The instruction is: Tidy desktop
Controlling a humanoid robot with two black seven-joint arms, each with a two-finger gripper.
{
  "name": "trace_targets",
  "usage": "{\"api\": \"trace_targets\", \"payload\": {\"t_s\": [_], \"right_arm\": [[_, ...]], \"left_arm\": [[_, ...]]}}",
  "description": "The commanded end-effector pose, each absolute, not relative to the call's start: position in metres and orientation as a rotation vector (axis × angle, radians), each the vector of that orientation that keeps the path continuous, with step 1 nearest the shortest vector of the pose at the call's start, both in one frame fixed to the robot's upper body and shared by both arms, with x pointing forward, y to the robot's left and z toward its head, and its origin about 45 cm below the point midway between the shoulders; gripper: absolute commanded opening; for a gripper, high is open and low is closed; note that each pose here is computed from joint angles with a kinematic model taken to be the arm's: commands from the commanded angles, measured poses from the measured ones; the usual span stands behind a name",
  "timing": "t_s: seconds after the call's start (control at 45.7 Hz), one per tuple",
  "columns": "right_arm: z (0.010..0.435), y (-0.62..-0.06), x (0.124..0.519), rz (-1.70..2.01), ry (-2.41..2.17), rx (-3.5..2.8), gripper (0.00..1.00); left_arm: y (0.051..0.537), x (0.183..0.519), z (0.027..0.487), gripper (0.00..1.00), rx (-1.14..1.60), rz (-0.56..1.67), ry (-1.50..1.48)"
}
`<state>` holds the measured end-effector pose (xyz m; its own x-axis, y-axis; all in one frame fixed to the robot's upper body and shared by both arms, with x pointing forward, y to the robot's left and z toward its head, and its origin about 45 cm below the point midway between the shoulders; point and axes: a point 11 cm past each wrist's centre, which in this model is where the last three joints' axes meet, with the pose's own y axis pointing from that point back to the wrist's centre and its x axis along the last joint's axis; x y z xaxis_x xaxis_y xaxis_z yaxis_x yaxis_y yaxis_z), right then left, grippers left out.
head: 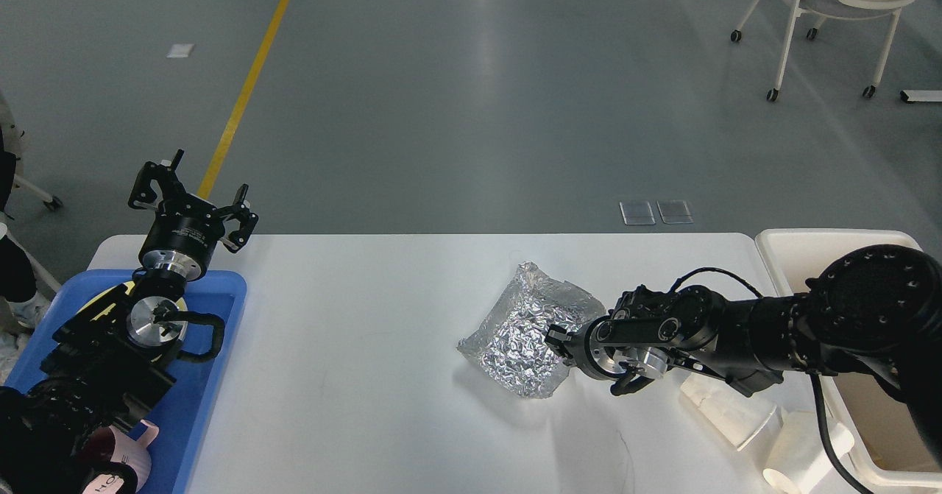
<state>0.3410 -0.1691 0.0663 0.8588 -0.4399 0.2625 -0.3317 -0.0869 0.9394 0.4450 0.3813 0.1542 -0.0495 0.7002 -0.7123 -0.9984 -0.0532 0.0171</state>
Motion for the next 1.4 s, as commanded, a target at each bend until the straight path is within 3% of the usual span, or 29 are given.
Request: {"api": "trace_targets", "payload": {"t_s": [0.0,0.219,0.438,0.635,0.766,1.007,1.379], "right_arm": [[0.095,-0.175,0.349,-0.064,-0.577,1.698,0.0],[0.21,-0.192,0.362,0.102,-0.41,1.669,0.0],[0.323,-0.159,0.35,0.246,-0.16,1.684,0.0],[0.403,-0.146,0.337,0.334,-0.015,1.67,0.0],[0.435,-0.146,0.327,0.357,0.047,1.669,0.0],[0.426,-0.181,0.342,0.301,-0.053,1.623,0.0],[0.273,-0.425,0.398,-0.023,-0.624,1.277,0.0]], "left_arm": [[0.381,0.445,0.154,0.99,-0.63,1.537,0.62],[0.381,0.445,0.154,1.0,-0.63,1.537,0.62],[0.381,0.445,0.154,1.0,-0.63,1.537,0.621],[0.381,0.445,0.154,1.0,-0.629,1.537,0.621],[0.381,0.445,0.154,1.0,-0.629,1.537,0.621],[0.381,0.445,0.154,1.0,-0.629,1.537,0.621],[0.381,0.445,0.154,0.99,-0.631,1.537,0.621]]}}
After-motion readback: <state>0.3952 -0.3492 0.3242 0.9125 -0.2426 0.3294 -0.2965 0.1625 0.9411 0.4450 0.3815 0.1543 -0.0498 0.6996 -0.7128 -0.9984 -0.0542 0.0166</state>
